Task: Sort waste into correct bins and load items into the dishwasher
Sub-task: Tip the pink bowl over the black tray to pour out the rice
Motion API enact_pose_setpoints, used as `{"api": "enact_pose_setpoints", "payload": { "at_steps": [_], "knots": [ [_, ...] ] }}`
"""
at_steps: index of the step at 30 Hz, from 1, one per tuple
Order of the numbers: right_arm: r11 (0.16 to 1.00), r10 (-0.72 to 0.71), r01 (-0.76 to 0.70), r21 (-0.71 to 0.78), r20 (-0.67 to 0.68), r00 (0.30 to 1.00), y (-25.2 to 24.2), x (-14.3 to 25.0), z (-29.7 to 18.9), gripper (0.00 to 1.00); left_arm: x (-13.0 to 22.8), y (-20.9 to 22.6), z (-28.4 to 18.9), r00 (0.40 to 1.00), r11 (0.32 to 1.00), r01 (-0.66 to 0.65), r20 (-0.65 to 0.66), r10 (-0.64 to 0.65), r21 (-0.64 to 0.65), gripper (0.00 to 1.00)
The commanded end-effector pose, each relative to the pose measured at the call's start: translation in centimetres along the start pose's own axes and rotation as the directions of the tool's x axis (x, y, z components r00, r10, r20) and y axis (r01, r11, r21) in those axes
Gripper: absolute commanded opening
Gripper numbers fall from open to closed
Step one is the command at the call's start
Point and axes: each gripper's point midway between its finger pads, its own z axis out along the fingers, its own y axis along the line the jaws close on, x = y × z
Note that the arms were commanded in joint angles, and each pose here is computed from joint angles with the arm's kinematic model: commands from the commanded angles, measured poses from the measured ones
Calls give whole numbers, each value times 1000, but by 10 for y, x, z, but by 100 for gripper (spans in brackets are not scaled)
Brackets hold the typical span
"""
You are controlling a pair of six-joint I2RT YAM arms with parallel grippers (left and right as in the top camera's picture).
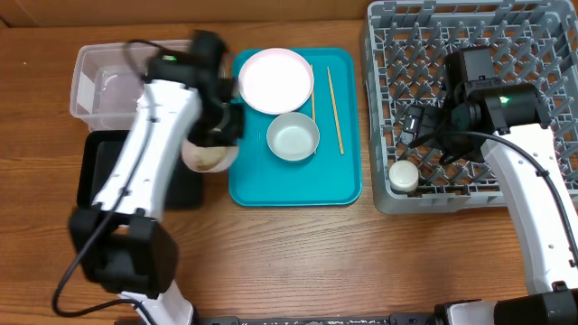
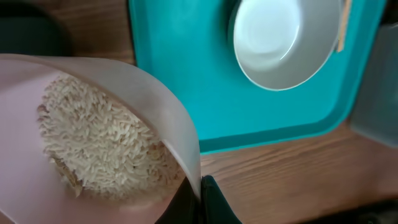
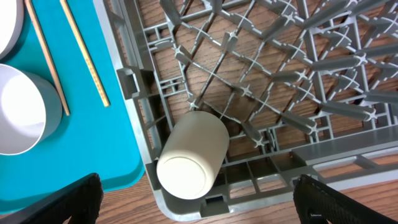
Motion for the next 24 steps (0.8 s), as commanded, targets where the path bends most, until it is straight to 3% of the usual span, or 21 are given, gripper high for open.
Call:
{"api": "enact_pose_setpoints", "payload": {
  "at_steps": [1, 13, 24],
  "knots": [
    [1000, -7, 7, 5, 26, 1000, 0, -6, -5, 100, -4, -2, -20, 996, 965, -79, 52, 68, 248, 4],
    [1000, -6, 6, 0, 37, 999, 1, -9, -5, 100, 1, 72, -21, 980, 796, 13, 151, -130, 605, 4],
    [1000, -11, 11, 3, 31, 999, 0, -7, -5, 100, -6, 104, -44, 897, 552, 4, 241, -370, 834, 4]
  ]
}}
